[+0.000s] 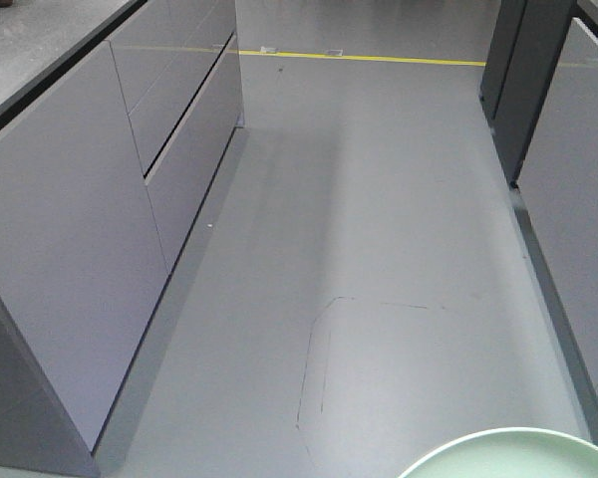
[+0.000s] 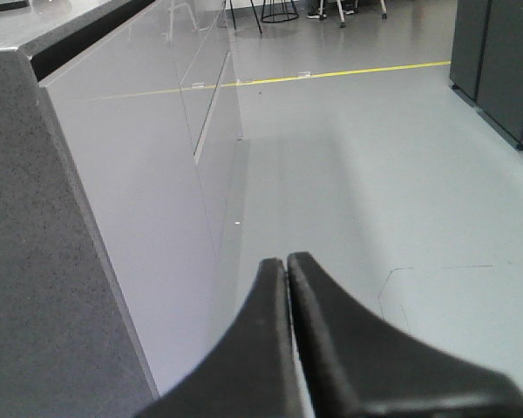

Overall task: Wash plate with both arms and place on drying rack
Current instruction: 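Drive the base along the counter holding the plate in the right gripper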

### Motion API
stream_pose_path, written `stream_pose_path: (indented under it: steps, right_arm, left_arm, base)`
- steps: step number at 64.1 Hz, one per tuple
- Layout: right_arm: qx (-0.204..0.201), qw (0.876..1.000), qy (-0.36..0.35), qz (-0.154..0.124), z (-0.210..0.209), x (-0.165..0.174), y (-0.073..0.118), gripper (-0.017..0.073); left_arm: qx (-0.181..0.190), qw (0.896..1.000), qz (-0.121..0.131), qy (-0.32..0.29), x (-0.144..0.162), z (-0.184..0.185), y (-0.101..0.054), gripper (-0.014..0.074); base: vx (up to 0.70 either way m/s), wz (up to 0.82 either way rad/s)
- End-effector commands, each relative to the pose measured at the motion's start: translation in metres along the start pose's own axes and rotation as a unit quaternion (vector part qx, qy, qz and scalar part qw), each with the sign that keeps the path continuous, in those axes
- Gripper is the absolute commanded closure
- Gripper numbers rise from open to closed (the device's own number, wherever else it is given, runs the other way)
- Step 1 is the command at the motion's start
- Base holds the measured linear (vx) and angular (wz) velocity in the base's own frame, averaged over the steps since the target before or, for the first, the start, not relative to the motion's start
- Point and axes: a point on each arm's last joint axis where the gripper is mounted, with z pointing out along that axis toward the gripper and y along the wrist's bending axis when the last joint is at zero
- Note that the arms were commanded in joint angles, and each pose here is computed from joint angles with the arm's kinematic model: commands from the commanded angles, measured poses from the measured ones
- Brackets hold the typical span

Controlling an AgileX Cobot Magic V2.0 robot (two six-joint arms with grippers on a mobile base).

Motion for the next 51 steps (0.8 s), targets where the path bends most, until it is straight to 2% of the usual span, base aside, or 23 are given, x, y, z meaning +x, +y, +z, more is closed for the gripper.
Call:
stream_pose_path:
  steps: [1, 51]
  right_arm:
    - [-0.003, 0.999, -0.039, 0.006, -0.0020, -0.0124, 0.0021, 0.0564]
    - [-0.003, 0.999, -0.039, 0.006, -0.0020, -0.0124, 0.0021, 0.0564]
  left_arm:
    - [0.005, 0.998, -0.004, -0.054, -0.0150, -0.0041, -0.0010, 0.0600]
    - [0.005, 0.998, -0.004, -0.054, -0.0150, -0.0041, -0.0010, 0.0600]
  base:
    - [0.28, 0.07]
    - [0.33, 0.03]
